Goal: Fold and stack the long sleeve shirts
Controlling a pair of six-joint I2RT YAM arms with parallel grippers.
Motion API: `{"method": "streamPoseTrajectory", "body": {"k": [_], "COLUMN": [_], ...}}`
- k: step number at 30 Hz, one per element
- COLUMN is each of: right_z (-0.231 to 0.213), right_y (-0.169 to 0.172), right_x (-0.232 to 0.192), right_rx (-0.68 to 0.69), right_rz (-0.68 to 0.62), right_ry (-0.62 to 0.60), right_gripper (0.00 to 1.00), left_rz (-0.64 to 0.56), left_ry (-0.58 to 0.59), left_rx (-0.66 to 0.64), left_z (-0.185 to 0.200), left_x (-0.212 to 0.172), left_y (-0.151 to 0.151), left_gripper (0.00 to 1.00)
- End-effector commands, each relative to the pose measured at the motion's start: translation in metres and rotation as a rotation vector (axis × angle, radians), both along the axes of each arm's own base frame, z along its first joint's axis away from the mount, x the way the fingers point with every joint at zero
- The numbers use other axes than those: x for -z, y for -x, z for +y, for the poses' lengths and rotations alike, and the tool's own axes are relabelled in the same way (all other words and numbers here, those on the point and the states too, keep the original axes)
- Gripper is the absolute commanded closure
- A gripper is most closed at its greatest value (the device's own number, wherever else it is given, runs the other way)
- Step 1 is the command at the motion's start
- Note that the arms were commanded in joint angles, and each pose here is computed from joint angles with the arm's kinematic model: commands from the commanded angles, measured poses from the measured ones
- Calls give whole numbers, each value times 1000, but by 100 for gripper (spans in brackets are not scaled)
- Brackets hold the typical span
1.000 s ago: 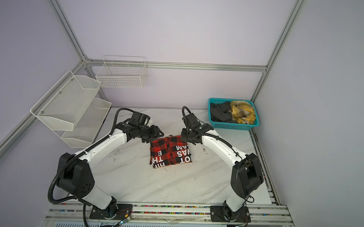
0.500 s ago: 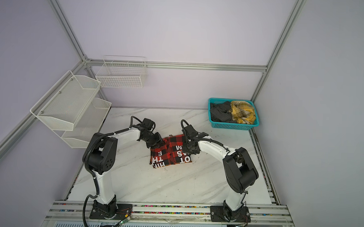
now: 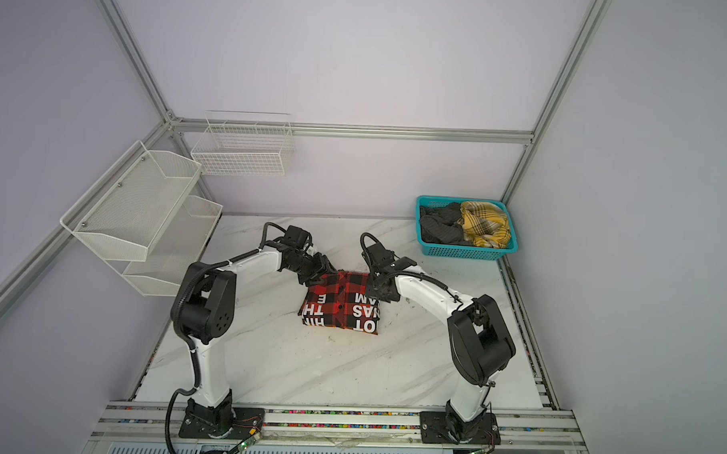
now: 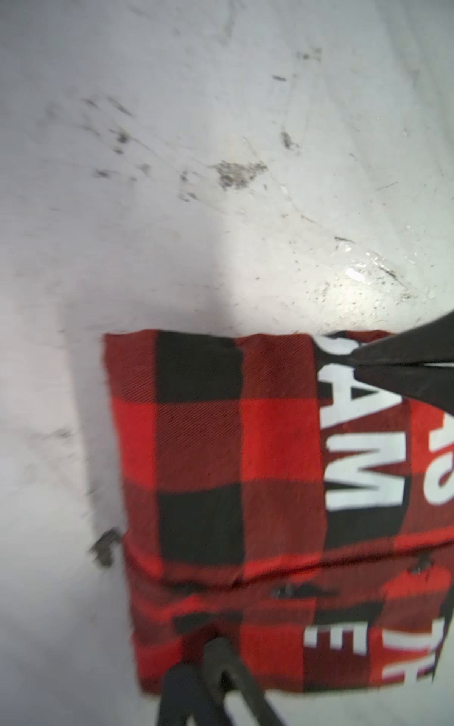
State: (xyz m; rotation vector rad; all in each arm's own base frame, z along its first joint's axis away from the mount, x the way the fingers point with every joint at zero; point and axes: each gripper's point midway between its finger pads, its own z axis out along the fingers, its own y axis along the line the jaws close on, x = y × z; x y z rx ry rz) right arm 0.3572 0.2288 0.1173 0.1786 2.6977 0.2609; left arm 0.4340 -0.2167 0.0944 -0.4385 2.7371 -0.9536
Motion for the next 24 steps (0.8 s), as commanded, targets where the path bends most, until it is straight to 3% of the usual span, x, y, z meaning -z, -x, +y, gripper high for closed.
{"method": "streamPoseTrajectory", "body": {"k": [1,6,10,16,24], "right_z": [-6,17,23,7,6], "right_y": [-7,-28,-44,-66,-70], "right_x": [-8,-7,16,56,85], "right_rx": [10,-33,-41,-13,-30], "right_rz": [3,-14,12,59,108], "right_ry": [80,38,42,26,21], "right_gripper": [92,92,92,93,93], "left_rz": [-173,-132,-64,16,18], "left_ry": [-20,-37,-18,109,125], "left_rx": [-59,-119,-144,-133,-105], "left_z": [42,91,107,95,91], "left_x": [-78,-61,-35,-6,5], "left_y": [-6,29,57,77,82], "left_gripper": [34,33,34,33,25]}}
